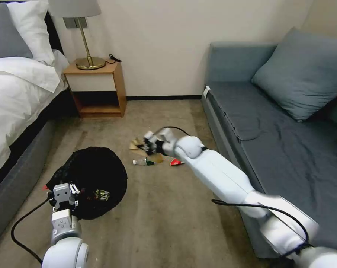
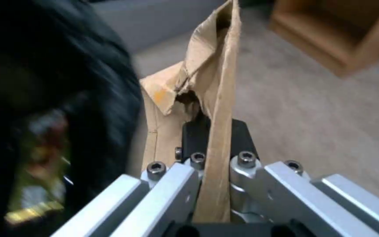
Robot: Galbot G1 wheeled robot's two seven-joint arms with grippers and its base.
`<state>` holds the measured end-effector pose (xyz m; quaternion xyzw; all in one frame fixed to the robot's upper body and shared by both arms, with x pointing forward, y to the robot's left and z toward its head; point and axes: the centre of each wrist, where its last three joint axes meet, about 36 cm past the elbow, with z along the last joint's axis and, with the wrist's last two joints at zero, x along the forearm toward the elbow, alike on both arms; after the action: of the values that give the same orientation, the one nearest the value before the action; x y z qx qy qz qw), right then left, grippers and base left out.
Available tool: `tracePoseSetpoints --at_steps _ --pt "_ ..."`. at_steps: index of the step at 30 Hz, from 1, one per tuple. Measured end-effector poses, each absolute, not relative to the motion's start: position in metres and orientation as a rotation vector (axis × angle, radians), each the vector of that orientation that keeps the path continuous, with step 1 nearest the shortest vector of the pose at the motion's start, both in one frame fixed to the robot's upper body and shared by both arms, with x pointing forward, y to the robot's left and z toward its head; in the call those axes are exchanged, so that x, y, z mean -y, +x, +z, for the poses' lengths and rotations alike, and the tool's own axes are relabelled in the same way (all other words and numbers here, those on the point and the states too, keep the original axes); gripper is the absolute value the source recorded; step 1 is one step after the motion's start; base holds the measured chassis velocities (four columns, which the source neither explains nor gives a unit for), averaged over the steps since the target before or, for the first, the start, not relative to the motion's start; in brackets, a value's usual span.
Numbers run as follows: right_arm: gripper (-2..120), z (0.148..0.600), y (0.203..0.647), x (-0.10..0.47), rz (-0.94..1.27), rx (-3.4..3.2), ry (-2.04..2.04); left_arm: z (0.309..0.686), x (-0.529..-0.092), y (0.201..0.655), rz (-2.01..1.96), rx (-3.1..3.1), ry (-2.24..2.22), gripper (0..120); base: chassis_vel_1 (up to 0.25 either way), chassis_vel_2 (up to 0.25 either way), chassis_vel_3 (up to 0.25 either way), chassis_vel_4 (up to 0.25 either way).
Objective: Pick up the trash bin, then pick up the garbage on the floor and place it into the trash bin.
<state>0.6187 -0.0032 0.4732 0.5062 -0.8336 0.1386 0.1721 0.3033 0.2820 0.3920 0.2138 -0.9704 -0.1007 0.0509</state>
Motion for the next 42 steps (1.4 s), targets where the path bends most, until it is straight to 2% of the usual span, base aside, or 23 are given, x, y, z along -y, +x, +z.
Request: tracePoseSetpoints --at_steps 3,11,16,26,32,35,37,41,42 --pt "0 0.484 0.608 -0.036 0.383 2.341 1.52 0.391 -0.286 0.305 -0.31 2.949 0.659 4 0.0 0.0 0.0 0.0" --pt "0 0.492 0.581 -0.09 0.365 2.281 1.656 0.39 -0.297 0.308 -0.306 2.941 0.676 4 0.0 0.0 0.0 0.0" --pt "0 0.481 0.573 -0.096 0.367 2.252 1.663 0.388 -0.3 0.31 -0.297 2.938 0.676 4 0.0 0.0 0.0 0.0" --pt "0 0.43 0.557 -0.095 0.387 2.197 1.609 0.395 -0.297 0.312 -0.263 2.957 0.658 4 0.0 0.0 0.0 0.0" --pt "0 0.418 0.555 -0.093 0.391 2.205 1.579 0.395 -0.294 0.309 -0.255 2.955 0.651 4 0.0 0.0 0.0 0.0" --pt "4 0.418 0.555 -0.093 0.391 2.213 1.571 0.395 -0.294 0.308 -0.254 2.953 0.651 4 0.0 0.0 0.0 0.0" --pt "16 0.419 0.554 -0.093 0.387 2.219 1.571 0.395 -0.294 0.308 -0.254 2.953 0.651 4 0.0 0.0 0.0 0.0" --pt "23 0.419 0.552 -0.093 0.382 2.22 1.574 0.395 -0.294 0.308 -0.255 2.953 0.652 4 0.0 0.0 0.0 0.0" --pt "30 0.42 0.551 -0.094 0.378 2.221 1.579 0.394 -0.294 0.309 -0.255 2.952 0.653 4 0.0 0.0 0.0 0.0"
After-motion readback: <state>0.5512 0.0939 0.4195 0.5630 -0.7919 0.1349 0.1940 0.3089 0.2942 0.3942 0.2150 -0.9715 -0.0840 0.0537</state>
